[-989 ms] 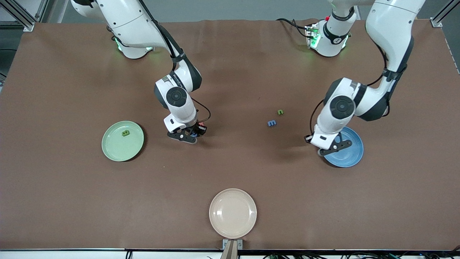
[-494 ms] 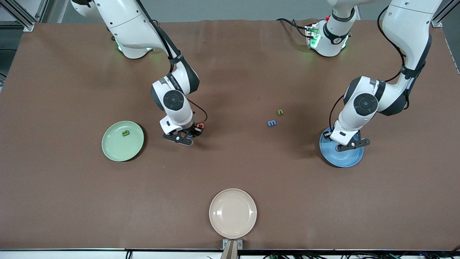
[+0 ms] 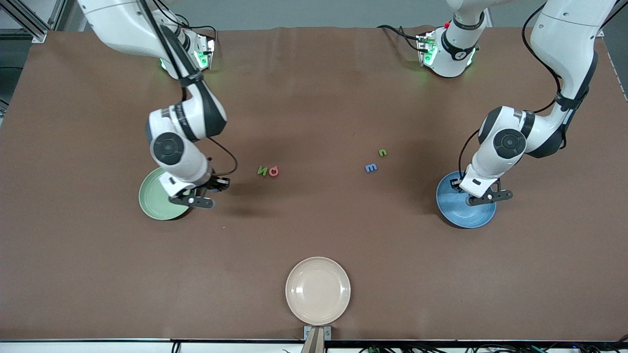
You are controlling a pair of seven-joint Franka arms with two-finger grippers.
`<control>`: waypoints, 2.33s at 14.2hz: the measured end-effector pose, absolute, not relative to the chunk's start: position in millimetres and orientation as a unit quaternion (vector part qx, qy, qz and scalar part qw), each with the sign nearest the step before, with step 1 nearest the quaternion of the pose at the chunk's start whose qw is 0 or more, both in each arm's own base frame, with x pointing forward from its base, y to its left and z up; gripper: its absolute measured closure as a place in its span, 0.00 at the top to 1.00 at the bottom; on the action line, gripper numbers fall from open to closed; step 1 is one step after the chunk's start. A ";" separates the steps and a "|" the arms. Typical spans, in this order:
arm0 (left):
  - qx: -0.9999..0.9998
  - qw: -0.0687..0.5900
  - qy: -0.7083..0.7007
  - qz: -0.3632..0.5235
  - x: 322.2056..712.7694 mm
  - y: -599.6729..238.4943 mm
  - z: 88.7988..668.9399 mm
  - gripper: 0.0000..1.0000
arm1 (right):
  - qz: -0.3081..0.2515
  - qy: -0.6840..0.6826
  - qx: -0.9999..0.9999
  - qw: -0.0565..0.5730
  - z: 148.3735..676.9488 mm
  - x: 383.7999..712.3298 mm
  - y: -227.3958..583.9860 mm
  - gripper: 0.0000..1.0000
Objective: Sort upper and lower case letters into plates
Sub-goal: 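Drop the p in the blue plate while the right gripper drops G in green, then grasp the green N with the right gripper while the left gripper grasps u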
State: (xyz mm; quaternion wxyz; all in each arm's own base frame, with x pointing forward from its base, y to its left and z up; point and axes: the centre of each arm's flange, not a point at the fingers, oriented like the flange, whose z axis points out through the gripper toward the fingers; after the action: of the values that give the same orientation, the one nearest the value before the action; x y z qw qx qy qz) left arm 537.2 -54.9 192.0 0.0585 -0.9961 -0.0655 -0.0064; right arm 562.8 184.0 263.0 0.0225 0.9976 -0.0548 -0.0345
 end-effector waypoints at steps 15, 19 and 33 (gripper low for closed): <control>-0.997 0.053 -0.047 -0.009 521.7 -191.3 266.8 1.00 | -0.012 0.002 1.000 0.009 209.1 532.6 51.1 0.39; -0.994 0.048 -0.095 0.004 476.7 -253.0 261.8 1.00 | -0.025 0.007 1.000 0.008 207.8 529.6 60.5 0.78; -0.990 -0.028 -0.138 0.021 395.0 -293.3 205.4 1.00 | 0.007 -0.135 0.991 0.000 207.1 515.6 295.0 1.00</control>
State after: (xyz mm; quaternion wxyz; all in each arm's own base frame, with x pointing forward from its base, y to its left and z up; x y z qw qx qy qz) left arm 395.0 -293.3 205.4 -0.0284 -0.9899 -0.1377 0.0208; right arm 515.6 295.0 207.1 -0.0004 0.9908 -0.1350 0.0073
